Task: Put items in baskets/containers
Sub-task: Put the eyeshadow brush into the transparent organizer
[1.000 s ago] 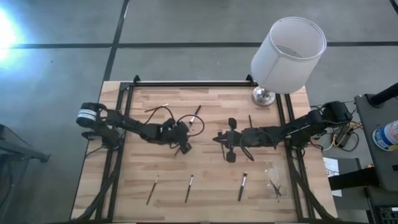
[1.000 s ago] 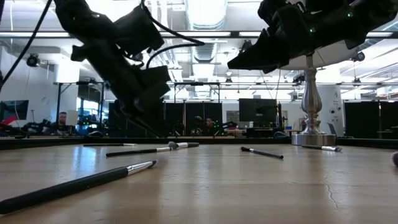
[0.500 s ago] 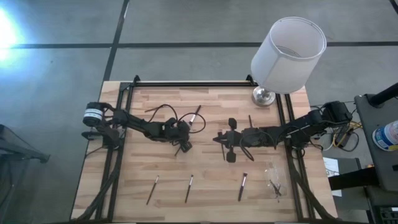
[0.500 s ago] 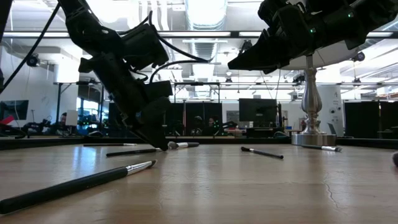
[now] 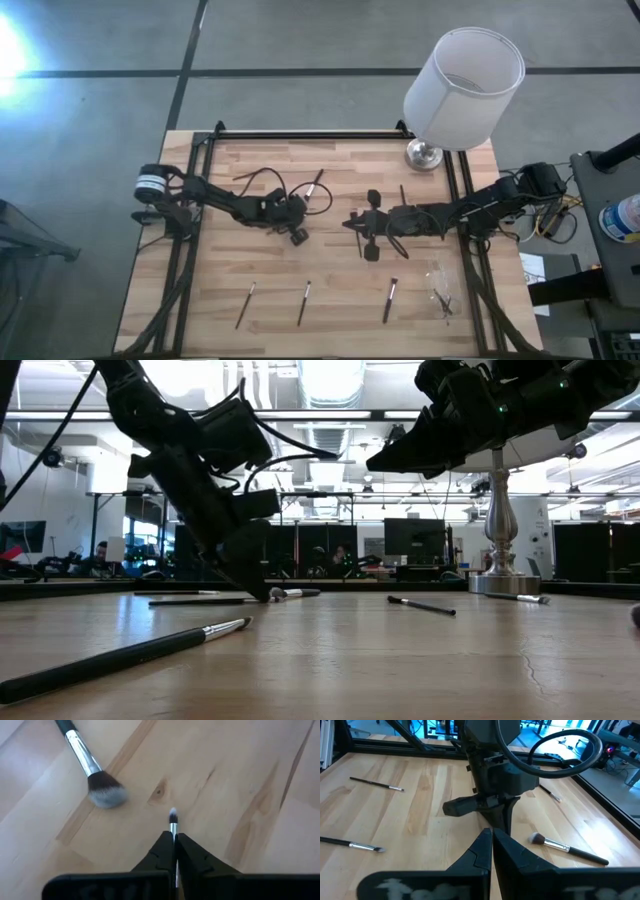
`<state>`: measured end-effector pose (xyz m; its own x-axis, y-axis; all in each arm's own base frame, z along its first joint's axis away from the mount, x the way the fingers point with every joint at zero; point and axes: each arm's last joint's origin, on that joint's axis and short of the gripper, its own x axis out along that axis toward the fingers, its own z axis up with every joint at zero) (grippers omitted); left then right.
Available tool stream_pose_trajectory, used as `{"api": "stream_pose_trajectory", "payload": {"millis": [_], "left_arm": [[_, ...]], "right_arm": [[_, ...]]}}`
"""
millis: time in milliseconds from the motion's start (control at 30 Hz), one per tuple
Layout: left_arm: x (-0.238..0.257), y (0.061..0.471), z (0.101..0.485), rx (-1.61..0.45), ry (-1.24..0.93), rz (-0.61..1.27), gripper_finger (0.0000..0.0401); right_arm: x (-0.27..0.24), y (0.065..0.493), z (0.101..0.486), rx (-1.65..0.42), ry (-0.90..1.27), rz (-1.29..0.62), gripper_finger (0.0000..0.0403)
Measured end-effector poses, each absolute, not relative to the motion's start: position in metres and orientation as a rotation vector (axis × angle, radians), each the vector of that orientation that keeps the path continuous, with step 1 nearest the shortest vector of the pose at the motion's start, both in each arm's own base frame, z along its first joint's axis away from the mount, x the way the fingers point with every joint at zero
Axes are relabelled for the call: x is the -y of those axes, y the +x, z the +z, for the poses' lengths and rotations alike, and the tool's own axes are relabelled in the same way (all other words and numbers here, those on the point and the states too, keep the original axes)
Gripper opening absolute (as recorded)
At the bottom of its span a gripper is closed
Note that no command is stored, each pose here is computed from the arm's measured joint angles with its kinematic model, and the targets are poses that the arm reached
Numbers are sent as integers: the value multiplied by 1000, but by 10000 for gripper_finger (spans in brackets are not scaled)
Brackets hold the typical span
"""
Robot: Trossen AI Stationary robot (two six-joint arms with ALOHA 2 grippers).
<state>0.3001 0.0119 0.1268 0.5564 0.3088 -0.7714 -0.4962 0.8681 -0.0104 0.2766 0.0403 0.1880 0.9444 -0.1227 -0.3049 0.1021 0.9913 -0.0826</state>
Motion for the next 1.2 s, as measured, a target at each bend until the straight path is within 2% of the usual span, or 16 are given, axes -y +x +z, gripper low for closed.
{"api": "stream_pose_trajectory", "payload": {"millis": [400,667,900,1067,1200], "left_arm": [[-3,282,154,-776,-224,434,1],[12,261,163,-615,-234,378,2],[16,245,155,-647,-253,346,0],[21,239,144,-780,-230,315,24],[35,238,146,-805,-217,235,55]], "right_arm": [[-40,275,186,-324,-57,-117,8],[-40,274,184,-327,-30,-122,8],[-40,274,184,-322,-28,-122,8],[-40,274,184,-319,-27,-122,8],[-40,274,184,-319,-27,-122,8]]}}
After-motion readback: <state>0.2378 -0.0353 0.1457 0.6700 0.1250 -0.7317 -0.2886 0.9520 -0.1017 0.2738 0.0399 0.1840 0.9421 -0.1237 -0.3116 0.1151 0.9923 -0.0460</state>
